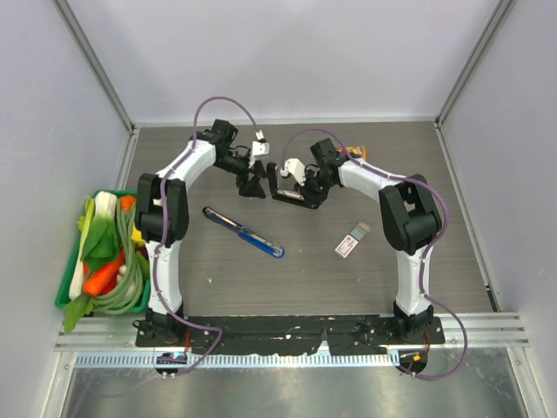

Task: Load the staples into the stapler
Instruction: Close the stapler at the center of the board.

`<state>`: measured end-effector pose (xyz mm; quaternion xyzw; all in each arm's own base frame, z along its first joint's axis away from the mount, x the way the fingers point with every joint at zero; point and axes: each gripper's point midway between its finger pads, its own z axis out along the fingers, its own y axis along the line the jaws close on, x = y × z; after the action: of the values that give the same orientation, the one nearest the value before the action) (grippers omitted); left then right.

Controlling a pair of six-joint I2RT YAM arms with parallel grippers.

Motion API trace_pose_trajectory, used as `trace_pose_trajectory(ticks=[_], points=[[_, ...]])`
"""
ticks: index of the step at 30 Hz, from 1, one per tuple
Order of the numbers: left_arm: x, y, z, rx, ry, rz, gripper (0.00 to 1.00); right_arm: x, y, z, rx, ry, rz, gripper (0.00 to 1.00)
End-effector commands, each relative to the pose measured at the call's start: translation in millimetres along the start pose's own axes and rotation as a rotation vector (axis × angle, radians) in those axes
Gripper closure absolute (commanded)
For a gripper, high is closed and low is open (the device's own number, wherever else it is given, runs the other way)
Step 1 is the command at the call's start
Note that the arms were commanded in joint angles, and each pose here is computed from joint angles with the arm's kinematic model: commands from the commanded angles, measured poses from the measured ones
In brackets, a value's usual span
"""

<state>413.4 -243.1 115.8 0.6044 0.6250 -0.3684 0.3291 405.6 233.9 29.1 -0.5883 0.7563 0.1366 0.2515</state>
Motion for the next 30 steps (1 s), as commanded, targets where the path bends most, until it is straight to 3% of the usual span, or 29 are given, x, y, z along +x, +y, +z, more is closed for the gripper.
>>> trace_pose_trajectory(ticks=[1, 4, 8, 11, 18, 22, 24, 26, 30], points=[[-14, 8, 10, -0.001, -0.025, 0.038, 0.19, 46, 34, 12, -0.118, 0.129, 0.033, 0.83], [-22, 18, 12, -0.016, -0.057, -0.007, 0.27, 44, 36, 10, -0.127, 0.113, 0.042, 0.83], [-24, 27, 16, -0.039, -0.068, -0.023, 0.50, 42, 36, 9, -0.131, 0.101, 0.045, 0.82], [-19, 27, 19, -0.040, -0.064, -0.038, 0.61, 41, 37, 8, -0.135, 0.094, 0.045, 0.82], [-15, 25, 24, -0.026, -0.064, -0.051, 0.75, 40, 35, 6, -0.136, 0.081, 0.054, 0.82], [-14, 22, 29, -0.012, -0.060, -0.060, 0.74, 37, 34, 4, -0.135, 0.068, 0.062, 0.82], [-13, 21, 30, -0.007, -0.060, -0.066, 0.53, 37, 33, 4, -0.136, 0.065, 0.062, 0.82], [-14, 21, 31, -0.009, -0.061, -0.067, 0.42, 38, 33, 3, -0.135, 0.069, 0.063, 0.82], [-12, 23, 33, -0.019, -0.064, -0.078, 0.41, 39, 34, 4, -0.143, 0.067, 0.064, 0.82]])
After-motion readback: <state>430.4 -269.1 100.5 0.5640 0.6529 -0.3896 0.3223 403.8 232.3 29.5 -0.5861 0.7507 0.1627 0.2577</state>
